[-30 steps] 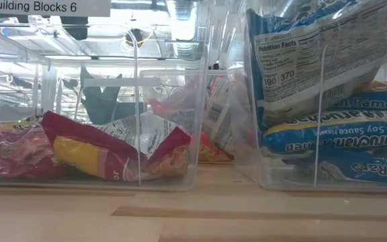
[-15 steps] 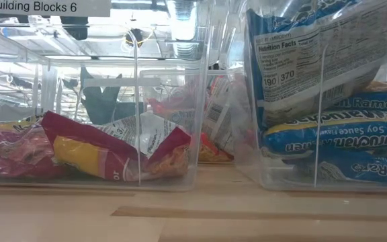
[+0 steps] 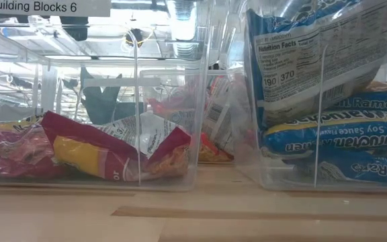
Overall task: Sort Maruchan noodles
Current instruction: Put the red noodle pack into the bottom left transparent bin
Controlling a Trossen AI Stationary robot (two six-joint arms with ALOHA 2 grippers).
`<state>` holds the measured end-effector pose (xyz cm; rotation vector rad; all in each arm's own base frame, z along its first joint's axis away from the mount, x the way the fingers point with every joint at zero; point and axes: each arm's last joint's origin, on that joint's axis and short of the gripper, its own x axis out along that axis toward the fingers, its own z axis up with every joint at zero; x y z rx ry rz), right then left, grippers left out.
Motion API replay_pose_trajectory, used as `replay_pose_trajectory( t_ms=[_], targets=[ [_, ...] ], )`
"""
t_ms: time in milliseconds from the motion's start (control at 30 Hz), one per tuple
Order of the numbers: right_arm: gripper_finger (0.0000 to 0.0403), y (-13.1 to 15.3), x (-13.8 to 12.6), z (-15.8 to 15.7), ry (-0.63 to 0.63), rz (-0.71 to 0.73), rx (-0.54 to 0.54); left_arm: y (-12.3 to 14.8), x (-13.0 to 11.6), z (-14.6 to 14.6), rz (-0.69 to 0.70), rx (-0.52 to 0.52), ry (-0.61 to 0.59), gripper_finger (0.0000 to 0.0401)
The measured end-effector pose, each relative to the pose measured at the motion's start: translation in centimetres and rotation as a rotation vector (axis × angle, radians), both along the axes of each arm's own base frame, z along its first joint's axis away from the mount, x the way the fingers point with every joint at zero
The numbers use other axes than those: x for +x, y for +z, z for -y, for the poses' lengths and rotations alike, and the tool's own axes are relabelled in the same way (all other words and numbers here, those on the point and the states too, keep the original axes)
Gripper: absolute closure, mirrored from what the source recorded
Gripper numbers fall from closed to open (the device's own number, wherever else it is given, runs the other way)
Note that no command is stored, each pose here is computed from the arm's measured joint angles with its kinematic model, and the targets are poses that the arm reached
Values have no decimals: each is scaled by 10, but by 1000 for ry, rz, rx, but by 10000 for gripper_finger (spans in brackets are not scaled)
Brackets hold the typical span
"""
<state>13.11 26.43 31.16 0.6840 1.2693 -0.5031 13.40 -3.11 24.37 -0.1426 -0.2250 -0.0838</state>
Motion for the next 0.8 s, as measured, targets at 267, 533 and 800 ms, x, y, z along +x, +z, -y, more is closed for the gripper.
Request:
replay_pose_trajectory(
  t_ms=[267, 533, 800],
  targets=[
    [134, -52, 10, -18, 66, -301, -204, 2, 0, 0, 20, 11, 6, 144],
    [141, -91, 6, -15, 79, -261, -198, 2, 0, 0, 21, 11, 7, 144],
    [145, -123, -8, 7, 39, -296, -122, 2, 0, 0, 22, 28, 12, 144]
  ],
)
